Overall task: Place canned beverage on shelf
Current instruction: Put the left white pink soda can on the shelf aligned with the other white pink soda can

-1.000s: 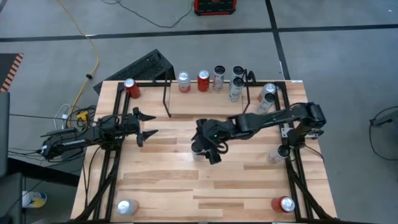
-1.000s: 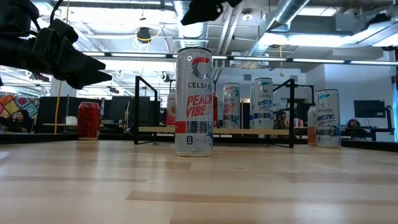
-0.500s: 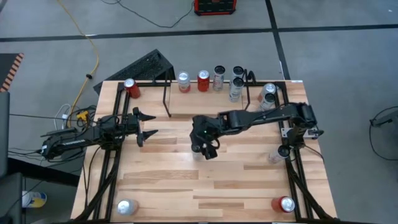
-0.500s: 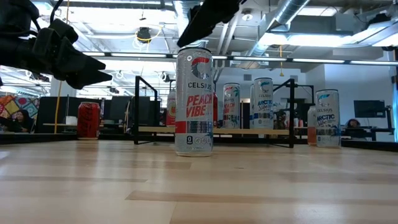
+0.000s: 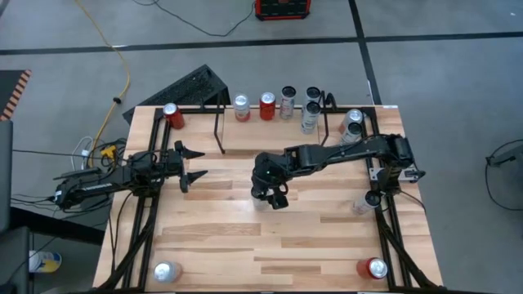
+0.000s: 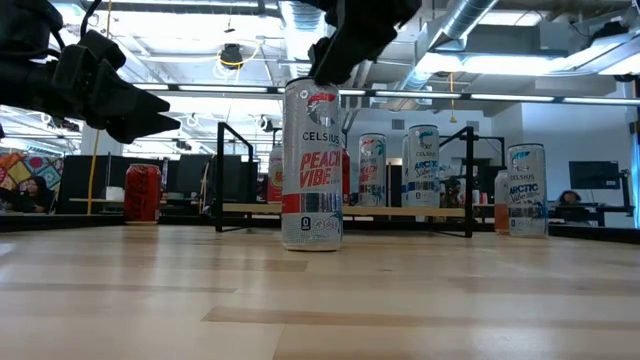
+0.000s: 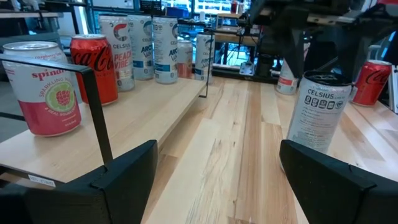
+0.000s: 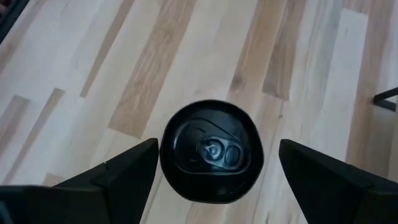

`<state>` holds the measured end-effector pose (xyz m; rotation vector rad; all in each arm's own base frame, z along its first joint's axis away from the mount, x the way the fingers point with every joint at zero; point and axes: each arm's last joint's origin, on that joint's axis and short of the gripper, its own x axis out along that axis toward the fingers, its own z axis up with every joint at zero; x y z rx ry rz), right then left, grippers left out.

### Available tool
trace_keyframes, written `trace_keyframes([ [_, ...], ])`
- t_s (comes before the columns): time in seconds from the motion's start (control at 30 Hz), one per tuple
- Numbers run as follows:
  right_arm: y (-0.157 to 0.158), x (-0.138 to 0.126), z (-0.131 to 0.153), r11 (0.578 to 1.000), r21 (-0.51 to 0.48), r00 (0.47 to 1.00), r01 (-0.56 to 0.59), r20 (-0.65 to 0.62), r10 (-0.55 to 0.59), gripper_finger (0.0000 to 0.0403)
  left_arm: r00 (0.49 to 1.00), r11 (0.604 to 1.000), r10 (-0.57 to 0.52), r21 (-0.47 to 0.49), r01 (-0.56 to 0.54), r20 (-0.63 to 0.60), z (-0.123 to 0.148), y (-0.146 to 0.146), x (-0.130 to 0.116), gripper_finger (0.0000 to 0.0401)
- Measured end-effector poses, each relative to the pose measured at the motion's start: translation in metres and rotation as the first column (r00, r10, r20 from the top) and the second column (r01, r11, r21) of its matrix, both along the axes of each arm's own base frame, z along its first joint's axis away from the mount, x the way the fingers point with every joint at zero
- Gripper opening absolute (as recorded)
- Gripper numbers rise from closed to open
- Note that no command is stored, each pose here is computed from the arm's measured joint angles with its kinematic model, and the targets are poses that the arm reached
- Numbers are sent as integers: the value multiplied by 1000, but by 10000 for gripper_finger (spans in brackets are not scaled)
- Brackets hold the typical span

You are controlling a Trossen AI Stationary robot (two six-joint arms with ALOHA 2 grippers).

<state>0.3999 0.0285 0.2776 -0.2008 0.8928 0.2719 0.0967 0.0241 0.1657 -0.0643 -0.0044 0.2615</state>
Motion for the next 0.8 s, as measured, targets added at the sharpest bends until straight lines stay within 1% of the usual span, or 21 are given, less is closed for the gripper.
trace_keyframes([
  [0.17,4,0,0,1000,4,1000,-12,2,12,359,1000,1000,0,0,0,0,0,0,0,323],
  [0.23,4,-1,0,1000,20,1000,-19,-2,19,359,1000,1000,0,0,0,0,0,0,0,323],
  [0.53,4,-2,-1,1000,28,1000,-11,-18,11,359,1000,1000,0,0,0,0,0,0,0,323],
  [0.63,4,4,-8,1000,27,1000,-11,-21,11,359,1000,1000,0,0,0,0,0,0,0,323],
  [0.73,4,6,-20,1000,19,997,-17,-71,18,359,1000,1000,0,0,0,0,0,0,0,323],
  [0.8,5,10,-24,1000,18,998,-25,-62,26,358,1000,1000,0,0,0,1,0,0,0,323],
])
